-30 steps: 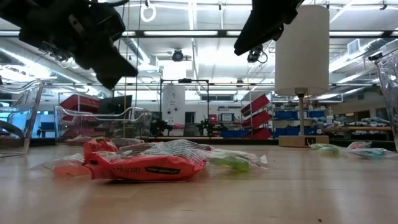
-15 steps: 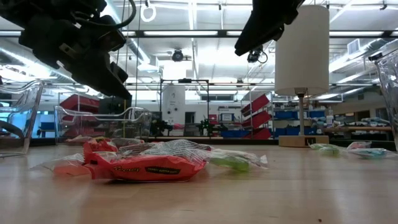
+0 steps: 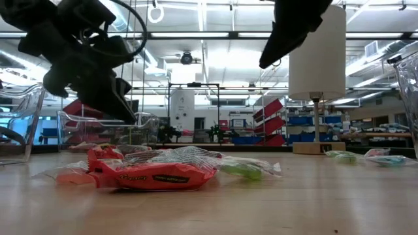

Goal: Sort candy
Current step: Put the chocolate into the bottom right transparent bin

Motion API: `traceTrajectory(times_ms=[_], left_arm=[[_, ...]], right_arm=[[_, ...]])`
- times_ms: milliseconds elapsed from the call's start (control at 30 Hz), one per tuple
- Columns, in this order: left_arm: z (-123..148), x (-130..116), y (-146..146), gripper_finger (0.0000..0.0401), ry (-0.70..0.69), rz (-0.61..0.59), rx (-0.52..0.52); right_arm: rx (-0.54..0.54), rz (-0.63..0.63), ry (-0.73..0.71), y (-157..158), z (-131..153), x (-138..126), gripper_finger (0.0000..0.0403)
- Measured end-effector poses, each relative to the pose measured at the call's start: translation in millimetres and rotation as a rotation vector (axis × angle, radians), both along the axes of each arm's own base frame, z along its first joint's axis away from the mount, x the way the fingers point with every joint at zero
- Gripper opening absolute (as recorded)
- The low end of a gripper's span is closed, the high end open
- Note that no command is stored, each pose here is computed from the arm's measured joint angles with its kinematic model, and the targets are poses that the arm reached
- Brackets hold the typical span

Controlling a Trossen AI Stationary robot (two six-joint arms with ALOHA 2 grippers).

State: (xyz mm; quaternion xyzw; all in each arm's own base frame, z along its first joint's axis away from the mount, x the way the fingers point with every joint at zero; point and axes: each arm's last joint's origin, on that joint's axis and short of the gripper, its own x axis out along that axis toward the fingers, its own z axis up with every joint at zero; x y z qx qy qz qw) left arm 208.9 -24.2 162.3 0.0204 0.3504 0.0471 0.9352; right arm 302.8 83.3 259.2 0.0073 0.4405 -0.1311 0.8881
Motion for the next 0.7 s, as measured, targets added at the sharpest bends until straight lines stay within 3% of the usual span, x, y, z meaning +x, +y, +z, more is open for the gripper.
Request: traceTrajectory(times_ms=[400,700], left_arm=[[-13.6,4.7,-0.2,0.0115,0.060,0.026,0.003],[-19.8,6.9,-0.1,0.0125,0.081,0.038,0.015]], right_arm=[[0.012,-0.042,0.046,-1.1,-2.9,-4.9,0.0127],[0.011,-0.042,0.045,-1.5,-2.8,-4.7,0.0144]])
